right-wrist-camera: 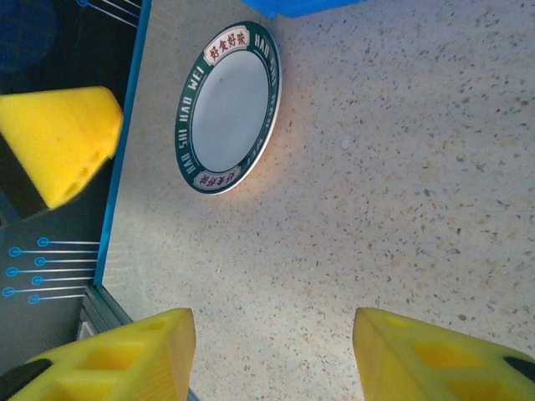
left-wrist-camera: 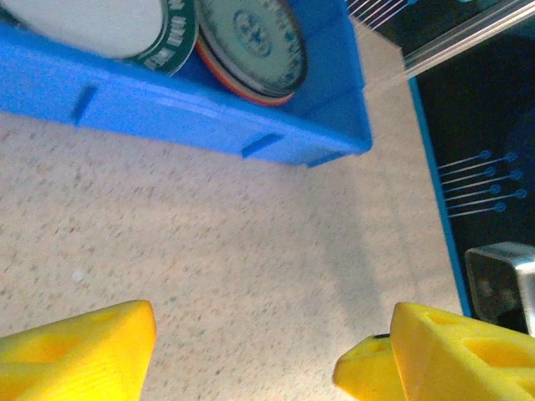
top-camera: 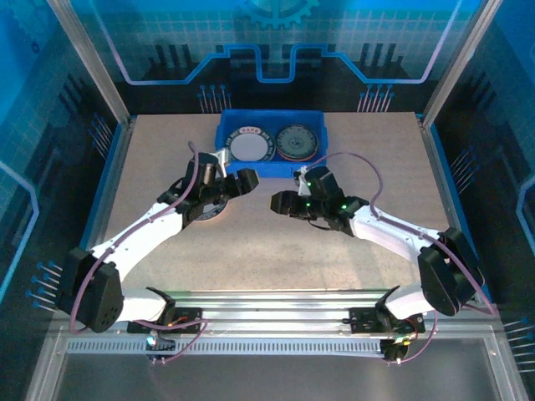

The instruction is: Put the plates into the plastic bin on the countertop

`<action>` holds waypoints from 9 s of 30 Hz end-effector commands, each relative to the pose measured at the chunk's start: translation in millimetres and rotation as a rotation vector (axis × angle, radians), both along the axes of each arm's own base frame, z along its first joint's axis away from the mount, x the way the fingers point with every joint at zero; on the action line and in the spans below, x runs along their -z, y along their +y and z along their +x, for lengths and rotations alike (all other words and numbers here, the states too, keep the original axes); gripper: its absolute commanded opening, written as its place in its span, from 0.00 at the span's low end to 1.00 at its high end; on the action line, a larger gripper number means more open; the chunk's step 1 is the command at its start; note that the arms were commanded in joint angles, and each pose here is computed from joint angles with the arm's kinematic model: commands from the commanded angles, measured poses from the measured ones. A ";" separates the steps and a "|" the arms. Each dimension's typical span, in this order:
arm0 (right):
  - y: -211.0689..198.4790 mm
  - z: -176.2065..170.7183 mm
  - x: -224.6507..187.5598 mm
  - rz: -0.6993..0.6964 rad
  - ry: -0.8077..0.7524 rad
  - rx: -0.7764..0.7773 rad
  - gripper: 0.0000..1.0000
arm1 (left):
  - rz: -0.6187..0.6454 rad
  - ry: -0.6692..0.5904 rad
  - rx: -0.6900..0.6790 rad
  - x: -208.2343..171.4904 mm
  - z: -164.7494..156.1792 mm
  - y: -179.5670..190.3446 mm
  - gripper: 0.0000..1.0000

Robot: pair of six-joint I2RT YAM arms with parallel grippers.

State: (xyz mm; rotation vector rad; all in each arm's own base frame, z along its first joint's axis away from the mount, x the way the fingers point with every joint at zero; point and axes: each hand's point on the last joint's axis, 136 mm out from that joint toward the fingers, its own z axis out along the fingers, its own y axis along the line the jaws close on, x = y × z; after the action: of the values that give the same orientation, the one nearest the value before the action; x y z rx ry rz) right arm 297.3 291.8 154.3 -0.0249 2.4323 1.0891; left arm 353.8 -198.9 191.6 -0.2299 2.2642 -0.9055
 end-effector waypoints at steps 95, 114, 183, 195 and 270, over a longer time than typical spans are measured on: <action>140.0 69.9 93.1 0.059 0.201 -0.033 0.00 | -0.113 0.151 -0.330 79.6 -107.0 117.9 0.95; 2.1 -15.2 21.6 0.169 0.199 -0.023 0.00 | -0.161 0.087 -0.272 62.7 -72.9 103.7 0.93; -13.9 108.2 -78.2 0.216 -0.021 0.049 0.00 | -0.230 -0.033 -0.155 21.5 -44.4 78.6 0.99; -14.7 193.8 -114.1 0.211 -0.125 0.144 0.00 | -0.238 -0.031 -0.147 25.4 -46.3 77.4 0.99; 5.8 282.0 37.5 -0.274 0.017 0.245 0.58 | -0.220 -0.013 -0.166 36.2 -35.9 79.6 0.99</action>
State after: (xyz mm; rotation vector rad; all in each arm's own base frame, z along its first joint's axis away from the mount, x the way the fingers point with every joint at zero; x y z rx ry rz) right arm 579.8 290.5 115.3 0.2233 2.5031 0.6592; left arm 311.9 -117.2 144.1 -0.5382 2.1304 -1.0524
